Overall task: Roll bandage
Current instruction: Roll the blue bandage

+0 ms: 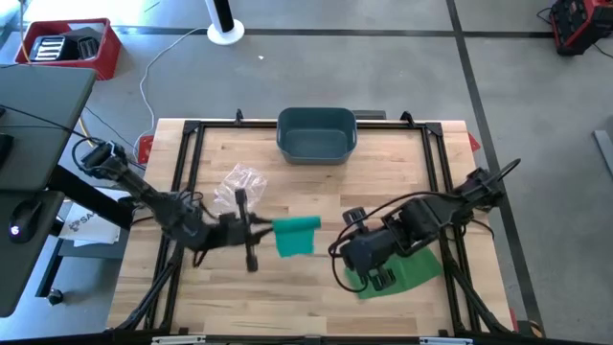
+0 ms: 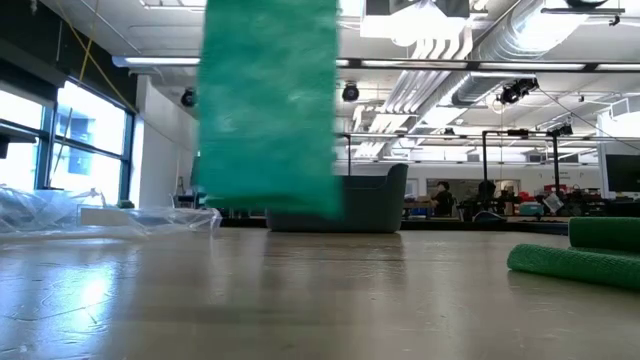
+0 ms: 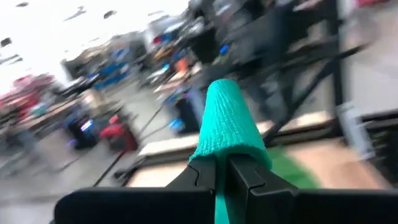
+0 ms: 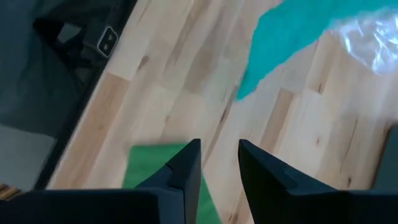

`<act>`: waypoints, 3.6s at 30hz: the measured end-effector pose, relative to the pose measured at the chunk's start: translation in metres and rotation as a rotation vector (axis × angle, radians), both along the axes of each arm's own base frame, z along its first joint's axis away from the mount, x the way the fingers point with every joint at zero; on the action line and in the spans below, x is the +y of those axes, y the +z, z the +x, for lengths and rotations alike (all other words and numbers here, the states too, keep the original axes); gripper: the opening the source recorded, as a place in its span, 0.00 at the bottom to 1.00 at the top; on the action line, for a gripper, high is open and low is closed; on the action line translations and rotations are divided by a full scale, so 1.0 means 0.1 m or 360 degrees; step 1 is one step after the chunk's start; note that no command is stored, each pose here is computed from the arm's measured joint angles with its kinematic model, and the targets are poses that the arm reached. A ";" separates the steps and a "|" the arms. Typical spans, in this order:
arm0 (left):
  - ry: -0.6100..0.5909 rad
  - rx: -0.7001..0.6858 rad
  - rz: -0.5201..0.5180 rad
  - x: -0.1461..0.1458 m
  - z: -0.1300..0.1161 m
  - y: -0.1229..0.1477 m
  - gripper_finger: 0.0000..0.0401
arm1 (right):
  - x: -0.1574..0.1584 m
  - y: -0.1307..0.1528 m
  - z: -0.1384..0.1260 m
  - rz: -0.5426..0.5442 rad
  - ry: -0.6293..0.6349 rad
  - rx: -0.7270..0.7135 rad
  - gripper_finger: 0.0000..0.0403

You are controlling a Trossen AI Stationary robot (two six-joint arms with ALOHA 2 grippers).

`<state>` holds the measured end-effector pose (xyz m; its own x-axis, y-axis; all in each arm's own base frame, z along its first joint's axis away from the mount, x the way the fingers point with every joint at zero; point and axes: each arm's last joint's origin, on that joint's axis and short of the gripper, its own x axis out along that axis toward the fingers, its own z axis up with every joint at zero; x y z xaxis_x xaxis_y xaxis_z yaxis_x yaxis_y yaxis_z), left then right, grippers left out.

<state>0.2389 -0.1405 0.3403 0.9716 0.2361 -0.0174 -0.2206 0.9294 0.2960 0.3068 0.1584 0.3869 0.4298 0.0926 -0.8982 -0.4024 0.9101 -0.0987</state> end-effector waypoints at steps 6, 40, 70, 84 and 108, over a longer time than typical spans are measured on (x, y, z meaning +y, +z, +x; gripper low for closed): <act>0.0215 0.0150 -0.0011 0.40 0.01 -0.28 0.00 | -0.16 -0.36 0.10 0.0032 0.0002 -0.0024 0.24; 0.0654 0.0319 -0.0324 1.60 -0.36 -1.17 0.00 | -1.33 -2.54 1.78 0.0479 -0.0018 -0.0284 0.32; 0.0040 -0.0084 -0.0837 1.46 -0.65 -0.77 0.00 | -1.33 -2.30 1.44 -0.0287 -0.0119 0.0191 0.00; -0.0059 -0.0195 -0.0852 1.32 -0.66 -0.68 0.00 | -1.41 -2.13 0.58 -0.0473 -0.0502 0.0211 0.00; 0.0109 -0.0515 -0.0553 1.26 -0.56 -0.52 0.00 | -1.11 -2.03 0.56 -0.0425 -0.0486 -0.0232 0.00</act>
